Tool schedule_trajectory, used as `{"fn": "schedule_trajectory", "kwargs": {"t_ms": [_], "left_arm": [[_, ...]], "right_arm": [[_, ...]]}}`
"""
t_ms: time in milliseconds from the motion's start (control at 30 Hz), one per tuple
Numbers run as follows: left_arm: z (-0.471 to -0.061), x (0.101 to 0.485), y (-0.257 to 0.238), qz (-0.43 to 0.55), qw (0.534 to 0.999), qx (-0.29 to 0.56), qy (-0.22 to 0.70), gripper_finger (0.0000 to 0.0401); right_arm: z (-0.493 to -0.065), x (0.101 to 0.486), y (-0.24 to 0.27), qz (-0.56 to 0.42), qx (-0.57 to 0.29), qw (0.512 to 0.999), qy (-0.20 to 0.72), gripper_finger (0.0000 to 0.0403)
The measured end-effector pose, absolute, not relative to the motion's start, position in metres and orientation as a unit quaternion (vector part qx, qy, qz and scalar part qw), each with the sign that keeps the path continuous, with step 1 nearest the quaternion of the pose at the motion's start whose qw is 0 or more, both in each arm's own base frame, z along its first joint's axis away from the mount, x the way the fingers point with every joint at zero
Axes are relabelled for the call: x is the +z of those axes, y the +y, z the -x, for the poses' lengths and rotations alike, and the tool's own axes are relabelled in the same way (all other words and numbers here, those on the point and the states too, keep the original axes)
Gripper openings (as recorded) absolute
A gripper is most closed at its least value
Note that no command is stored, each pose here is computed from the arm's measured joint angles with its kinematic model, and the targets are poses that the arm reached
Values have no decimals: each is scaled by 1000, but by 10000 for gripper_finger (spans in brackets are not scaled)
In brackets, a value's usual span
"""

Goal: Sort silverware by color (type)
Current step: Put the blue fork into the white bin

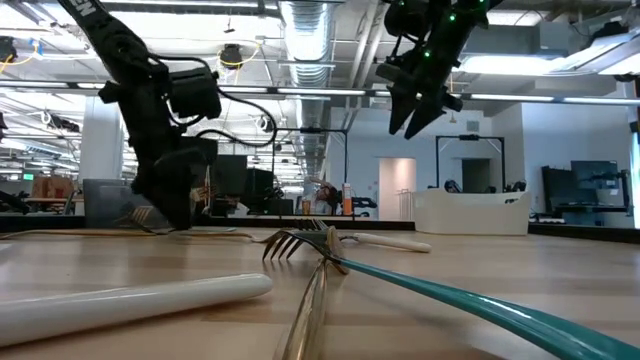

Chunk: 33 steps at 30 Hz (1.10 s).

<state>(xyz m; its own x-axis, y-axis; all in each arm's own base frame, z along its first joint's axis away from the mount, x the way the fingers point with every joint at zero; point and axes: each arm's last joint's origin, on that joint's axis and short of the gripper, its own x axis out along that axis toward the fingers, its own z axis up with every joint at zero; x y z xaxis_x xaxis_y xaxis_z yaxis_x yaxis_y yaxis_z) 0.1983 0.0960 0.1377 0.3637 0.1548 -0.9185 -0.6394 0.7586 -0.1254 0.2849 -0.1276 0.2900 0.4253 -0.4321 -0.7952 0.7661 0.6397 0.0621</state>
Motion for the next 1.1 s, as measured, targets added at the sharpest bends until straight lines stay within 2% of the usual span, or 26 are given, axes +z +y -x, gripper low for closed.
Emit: {"fn": "schedule_trajectory", "kwargs": {"t_ms": [200,400,500,733,933,1100], "left_arm": [[-194,124,93,244,784,254,512,83],[-197,129,95,245,784,261,508,11],[-204,137,98,248,789,255,501,7],[-239,183,113,219,857,216,413,2],[-268,238,123,160,914,196,318,1],[-284,284,127,90,950,180,240,0]], "right_arm": [[-285,290,-128,-223,-371,815,386,222],[-285,290,-128,-224,-370,816,384,222],[-287,291,-127,-241,-354,819,381,222],[-299,298,-123,-337,-278,839,323,222],[-308,305,-117,-398,-260,838,268,222],[-322,321,-113,-407,-211,870,183,224]]}}
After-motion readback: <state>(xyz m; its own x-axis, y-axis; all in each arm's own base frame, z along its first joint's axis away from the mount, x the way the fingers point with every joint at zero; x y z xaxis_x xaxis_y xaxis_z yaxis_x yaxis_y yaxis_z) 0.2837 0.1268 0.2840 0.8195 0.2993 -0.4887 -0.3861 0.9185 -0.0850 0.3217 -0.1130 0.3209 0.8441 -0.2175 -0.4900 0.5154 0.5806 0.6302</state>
